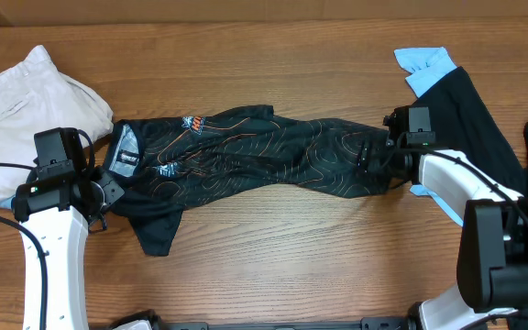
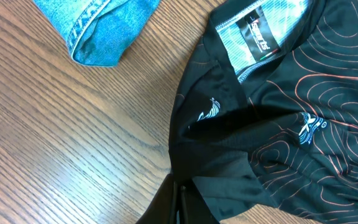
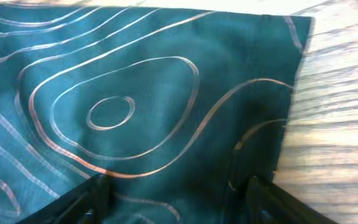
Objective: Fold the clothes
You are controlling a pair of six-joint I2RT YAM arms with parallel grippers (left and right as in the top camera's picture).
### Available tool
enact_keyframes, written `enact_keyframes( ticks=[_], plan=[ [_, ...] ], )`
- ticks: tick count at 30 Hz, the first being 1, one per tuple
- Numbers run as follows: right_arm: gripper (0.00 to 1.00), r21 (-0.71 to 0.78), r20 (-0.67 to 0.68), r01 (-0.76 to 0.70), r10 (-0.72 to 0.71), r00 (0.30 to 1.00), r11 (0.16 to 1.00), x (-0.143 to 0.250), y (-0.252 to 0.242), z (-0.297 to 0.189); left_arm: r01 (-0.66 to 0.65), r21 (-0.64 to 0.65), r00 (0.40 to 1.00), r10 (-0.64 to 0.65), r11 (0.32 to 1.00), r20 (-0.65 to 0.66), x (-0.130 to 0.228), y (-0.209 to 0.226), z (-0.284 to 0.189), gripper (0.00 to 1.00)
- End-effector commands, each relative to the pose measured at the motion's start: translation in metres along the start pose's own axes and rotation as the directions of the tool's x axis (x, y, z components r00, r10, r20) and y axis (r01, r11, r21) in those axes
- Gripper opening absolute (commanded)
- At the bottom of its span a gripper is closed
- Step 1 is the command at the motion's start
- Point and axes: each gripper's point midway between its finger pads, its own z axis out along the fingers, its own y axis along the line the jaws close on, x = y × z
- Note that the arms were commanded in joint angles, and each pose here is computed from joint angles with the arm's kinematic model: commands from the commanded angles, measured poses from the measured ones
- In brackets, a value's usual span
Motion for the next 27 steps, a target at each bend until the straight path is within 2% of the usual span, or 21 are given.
enact_keyframes(
  ticks=[1,2,4,5,6,9,13,17,21,27],
  plan=[
    [0.51,0.001,-0.056,-0.004,0.004,0.998,1.0,0.016,-0.004,0.019,-0.007,0.002,1.0,0.007,1.0,0.002,-0.002,0.0,-0.001,0.04],
    [0.33,-0.004,-0.049,-0.003,0.003,0.999,1.0,0.014,-0.003,0.019,-0.006,0.002,1.0,0.006,1.0,0.003,-0.002,0.0,-0.001,0.04],
    [0.12,-0.012,-0.028,-0.001,0.001,1.0,1.0,0.006,-0.001,0.016,-0.007,0.002,1.0,0.007,1.0,0.004,-0.003,0.0,-0.001,0.04],
    [0.06,-0.014,-0.021,-0.003,0.002,1.0,1.0,0.002,0.001,0.012,-0.007,0.002,1.0,0.007,1.0,0.004,-0.003,0.0,-0.001,0.04],
    [0.04,-0.015,-0.017,-0.008,0.008,1.0,1.0,-0.003,0.003,0.006,-0.007,0.002,1.0,0.007,1.0,0.003,-0.003,0.0,-0.001,0.04],
    [0.04,-0.034,0.071,0.0,0.002,0.997,0.999,-0.04,0.016,-0.041,-0.007,0.003,1.0,0.007,1.0,0.006,-0.003,-0.001,-0.001,0.04],
    [0.04,-0.071,0.261,0.029,-0.009,0.965,0.997,-0.094,0.036,-0.117,-0.005,0.007,1.0,0.005,1.0,0.015,-0.005,-0.002,-0.001,0.04],
    [0.04,-0.089,0.354,0.046,-0.011,0.935,0.995,-0.117,0.047,-0.174,-0.005,0.007,1.0,0.005,1.0,0.014,-0.005,-0.001,-0.001,0.04],
    [0.04,-0.085,0.355,0.044,-0.011,0.935,0.995,-0.114,0.048,-0.2,-0.005,0.008,1.0,0.005,1.0,0.018,-0.006,-0.002,-0.001,0.04],
    [0.06,-0.054,0.215,0.019,-0.007,0.977,0.998,-0.062,0.037,-0.216,-0.005,0.008,1.0,0.005,1.0,0.017,-0.006,-0.002,-0.001,0.04]
  ],
)
